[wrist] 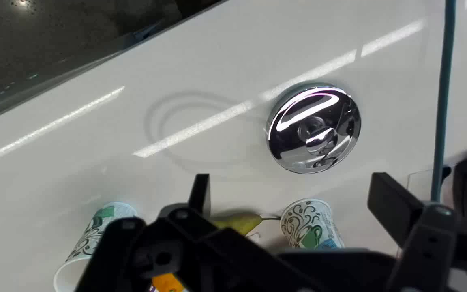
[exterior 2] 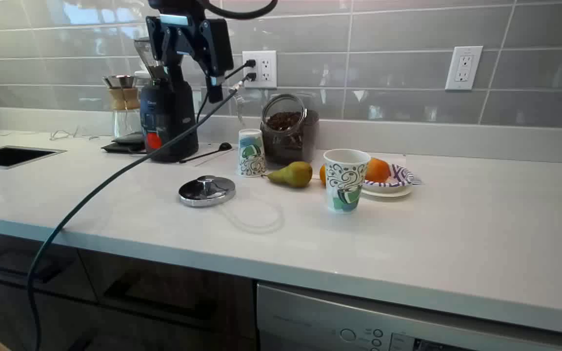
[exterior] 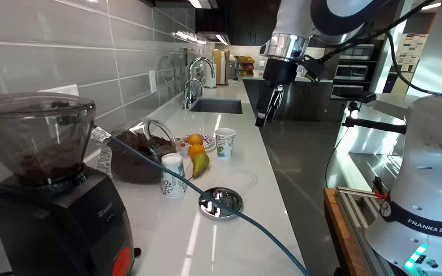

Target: Pick up the silver lid and put it on the glass coffee jug

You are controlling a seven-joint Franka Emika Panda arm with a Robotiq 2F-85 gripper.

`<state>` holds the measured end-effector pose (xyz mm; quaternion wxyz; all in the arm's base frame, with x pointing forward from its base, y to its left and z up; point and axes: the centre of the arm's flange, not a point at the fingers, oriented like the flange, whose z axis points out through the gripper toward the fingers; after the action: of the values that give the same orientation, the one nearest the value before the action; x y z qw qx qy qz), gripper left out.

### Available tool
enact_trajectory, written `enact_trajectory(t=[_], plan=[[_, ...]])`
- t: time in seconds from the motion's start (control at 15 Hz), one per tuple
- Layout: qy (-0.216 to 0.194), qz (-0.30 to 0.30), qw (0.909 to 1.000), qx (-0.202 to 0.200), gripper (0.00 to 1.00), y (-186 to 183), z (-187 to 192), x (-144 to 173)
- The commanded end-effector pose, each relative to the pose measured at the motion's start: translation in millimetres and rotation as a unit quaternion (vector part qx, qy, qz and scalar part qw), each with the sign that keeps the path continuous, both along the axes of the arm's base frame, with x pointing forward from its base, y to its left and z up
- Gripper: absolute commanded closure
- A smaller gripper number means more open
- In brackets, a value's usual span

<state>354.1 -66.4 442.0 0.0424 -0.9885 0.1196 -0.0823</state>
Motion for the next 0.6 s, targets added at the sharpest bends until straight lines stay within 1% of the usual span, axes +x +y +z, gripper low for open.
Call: enact_trajectory(t=[0.0,0.4,0.53], plan=[[0.000,0.000,1.0000,0.000,0.00,0,0,0],[0.000,0.000,1.0000,0.000,0.00,0,0,0],[0.001,-0.007,0.9998,-0.019,0.00,13,-15,11]])
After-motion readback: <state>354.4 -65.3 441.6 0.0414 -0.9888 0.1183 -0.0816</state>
